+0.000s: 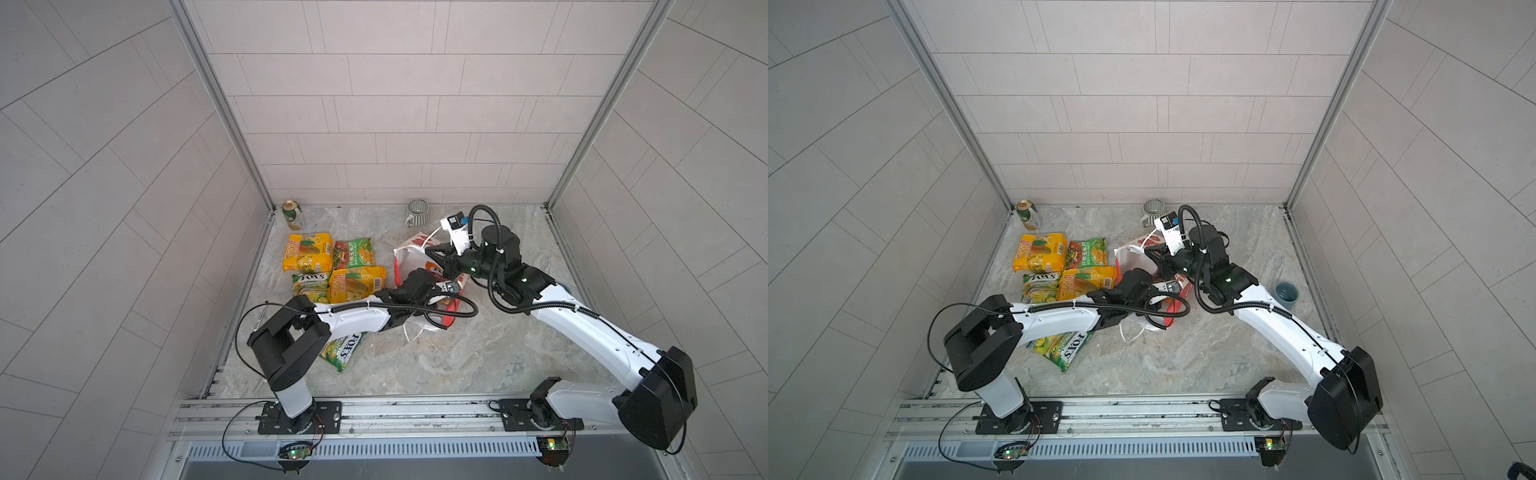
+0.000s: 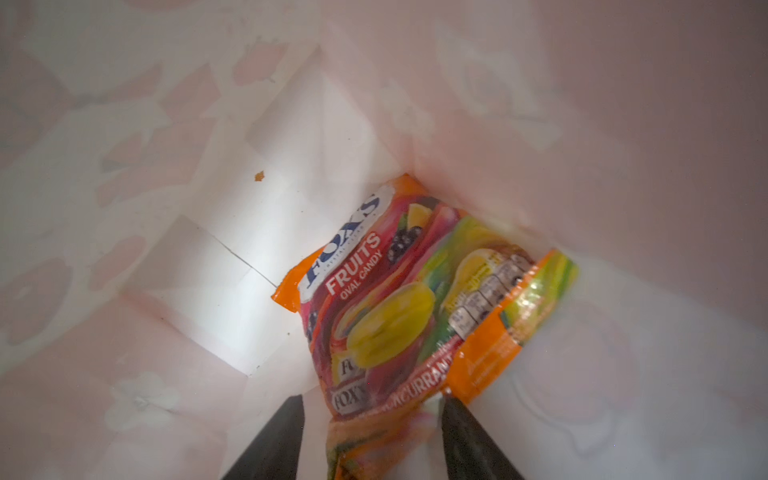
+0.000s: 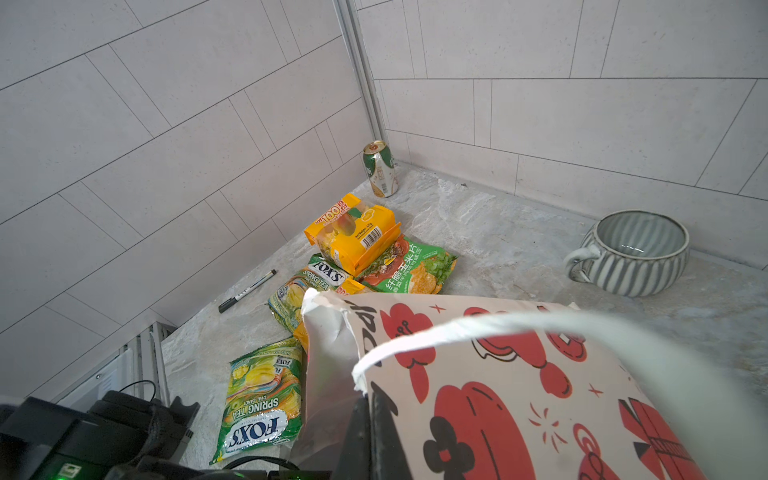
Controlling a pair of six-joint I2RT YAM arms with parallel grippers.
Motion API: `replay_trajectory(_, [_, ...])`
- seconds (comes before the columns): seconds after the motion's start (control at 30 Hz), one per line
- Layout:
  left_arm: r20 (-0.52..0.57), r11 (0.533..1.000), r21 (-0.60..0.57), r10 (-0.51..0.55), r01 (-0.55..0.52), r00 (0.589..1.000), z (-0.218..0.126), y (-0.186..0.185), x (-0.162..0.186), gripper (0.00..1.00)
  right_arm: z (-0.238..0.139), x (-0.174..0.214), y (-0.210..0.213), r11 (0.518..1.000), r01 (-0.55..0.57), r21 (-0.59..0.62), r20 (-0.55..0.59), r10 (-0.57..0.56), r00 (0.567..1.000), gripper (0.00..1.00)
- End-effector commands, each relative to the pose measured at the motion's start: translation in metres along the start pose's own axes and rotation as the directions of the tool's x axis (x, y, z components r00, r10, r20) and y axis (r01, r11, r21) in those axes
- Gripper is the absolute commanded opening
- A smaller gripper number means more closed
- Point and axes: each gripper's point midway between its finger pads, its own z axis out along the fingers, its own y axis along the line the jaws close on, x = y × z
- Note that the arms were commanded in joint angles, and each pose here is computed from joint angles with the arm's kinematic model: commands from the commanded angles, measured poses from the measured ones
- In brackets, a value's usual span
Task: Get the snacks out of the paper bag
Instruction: 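Close the left gripper on the pink Fox's Fruits packet inside the bag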
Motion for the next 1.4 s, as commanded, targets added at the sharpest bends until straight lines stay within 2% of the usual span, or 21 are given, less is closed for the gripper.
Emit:
replay_trajectory(0.0, [-0.016,0.992,-0.111,0.051,-0.053,0.999,0.014,0.009,0.001,0.53,-0.006,-0.021,0.011,0.999,0.018,-0.040,0.077,-0.015,0.997,0.04])
replay_trajectory(0.13, [-0.007,0.983,-0.176,0.057,-0.057,0.998,0.024,0.015,0.002,0.40,-0.006,-0.021,0.013,0.999,0.014,-0.051,0.075,-0.010,0.997,0.04])
replay_trajectory(0.37, [0.013,0.986,-0.159,0.054,-0.051,0.998,0.037,0.013,-0.004,0.17,-0.009,-0.024,0.013,0.999,0.015,-0.048,0.085,-0.011,0.996,0.05])
replay_trajectory(0.47, [0.028,0.985,-0.169,0.045,-0.040,0.999,0.034,0.018,-0.010,0.01,-0.009,-0.023,0.013,0.999,0.015,-0.047,0.083,-0.011,0.996,0.05])
replay_trajectory(0.5, [0.038,0.985,-0.172,0.040,-0.033,0.998,0.032,0.021,-0.012,0.00,-0.009,-0.023,0.013,0.999,0.017,-0.047,0.083,-0.013,0.996,0.05])
replay_trajectory(0.7, [0.108,0.982,-0.183,-0.017,0.036,0.994,0.012,0.033,-0.025,0.00,-0.009,-0.024,0.009,0.999,0.006,-0.035,0.084,-0.003,0.996,0.05])
replay_trajectory(0.97, [0.186,0.985,-0.123,-0.094,0.118,0.978,-0.017,0.038,-0.037,0.00,-0.011,-0.026,-0.001,1.000,-0.022,-0.016,0.095,0.023,0.995,0.05])
replay_trajectory(1.17, [0.146,0.998,-0.026,-0.045,0.050,0.988,-0.016,0.015,-0.026,0.41,-0.010,-0.025,-0.003,1.000,-0.022,-0.017,0.092,0.024,0.995,0.05])
replay_trajectory(1.27, [0.140,1.000,0.012,-0.028,0.027,0.990,-0.020,0.010,-0.026,0.46,-0.010,-0.026,-0.006,1.000,-0.029,-0.009,0.088,0.030,0.996,0.05])
replay_trajectory(1.37, [0.158,0.999,0.032,-0.026,0.021,0.987,-0.030,0.009,-0.030,0.46,-0.010,-0.026,-0.010,0.999,-0.033,-0.001,0.083,0.033,0.996,0.05])
